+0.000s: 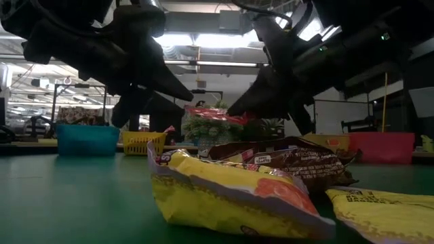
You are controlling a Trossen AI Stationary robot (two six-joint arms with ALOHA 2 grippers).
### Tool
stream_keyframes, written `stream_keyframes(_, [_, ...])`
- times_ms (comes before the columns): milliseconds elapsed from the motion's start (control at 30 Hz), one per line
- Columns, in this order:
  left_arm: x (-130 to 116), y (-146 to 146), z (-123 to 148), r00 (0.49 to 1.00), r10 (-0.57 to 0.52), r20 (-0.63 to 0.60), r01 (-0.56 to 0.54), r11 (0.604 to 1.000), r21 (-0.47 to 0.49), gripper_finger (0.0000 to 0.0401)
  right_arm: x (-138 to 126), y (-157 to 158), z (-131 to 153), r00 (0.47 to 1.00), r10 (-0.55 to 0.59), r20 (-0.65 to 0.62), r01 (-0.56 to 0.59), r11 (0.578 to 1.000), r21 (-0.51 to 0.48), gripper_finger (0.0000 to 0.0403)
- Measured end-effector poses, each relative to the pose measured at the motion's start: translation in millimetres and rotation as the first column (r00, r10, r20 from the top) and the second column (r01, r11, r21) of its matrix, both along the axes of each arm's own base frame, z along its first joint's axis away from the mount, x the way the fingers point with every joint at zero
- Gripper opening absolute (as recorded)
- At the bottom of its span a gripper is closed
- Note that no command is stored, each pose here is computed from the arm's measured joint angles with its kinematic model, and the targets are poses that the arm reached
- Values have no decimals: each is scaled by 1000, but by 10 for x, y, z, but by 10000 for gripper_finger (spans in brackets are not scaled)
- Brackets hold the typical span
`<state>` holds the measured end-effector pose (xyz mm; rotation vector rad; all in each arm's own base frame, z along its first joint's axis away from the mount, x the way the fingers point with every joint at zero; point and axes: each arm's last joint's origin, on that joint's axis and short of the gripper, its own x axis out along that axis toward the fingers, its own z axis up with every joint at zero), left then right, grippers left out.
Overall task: Sort candy
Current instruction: Put the red candy into the yellow bin
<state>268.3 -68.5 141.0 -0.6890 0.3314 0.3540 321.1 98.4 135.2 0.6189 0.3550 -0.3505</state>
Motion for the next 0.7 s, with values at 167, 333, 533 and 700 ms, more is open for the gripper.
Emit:
stream_keyframes(167, [7, -1, 14, 1000, 8, 20, -8, 1000, -25, 143, 19, 0, 34, 999, -3, 38, 3, 1000, 13, 12])
stream_keyframes(333, [26, -12, 55, 998, -5, 65, 8, 999, -46, 143, 54, -37, 86, 995, -18, 94, 16, 1000, 25, 12])
stream_keyframes(533, [32, -13, 70, 997, -5, 82, 9, 999, -51, 143, 88, -95, 127, 990, -33, 137, 28, 999, 36, 12])
stream_keyframes(700, [34, -6, 70, 997, 0, 82, 5, 999, -49, 143, 98, -86, 158, 985, -25, 168, 17, 999, 50, 12])
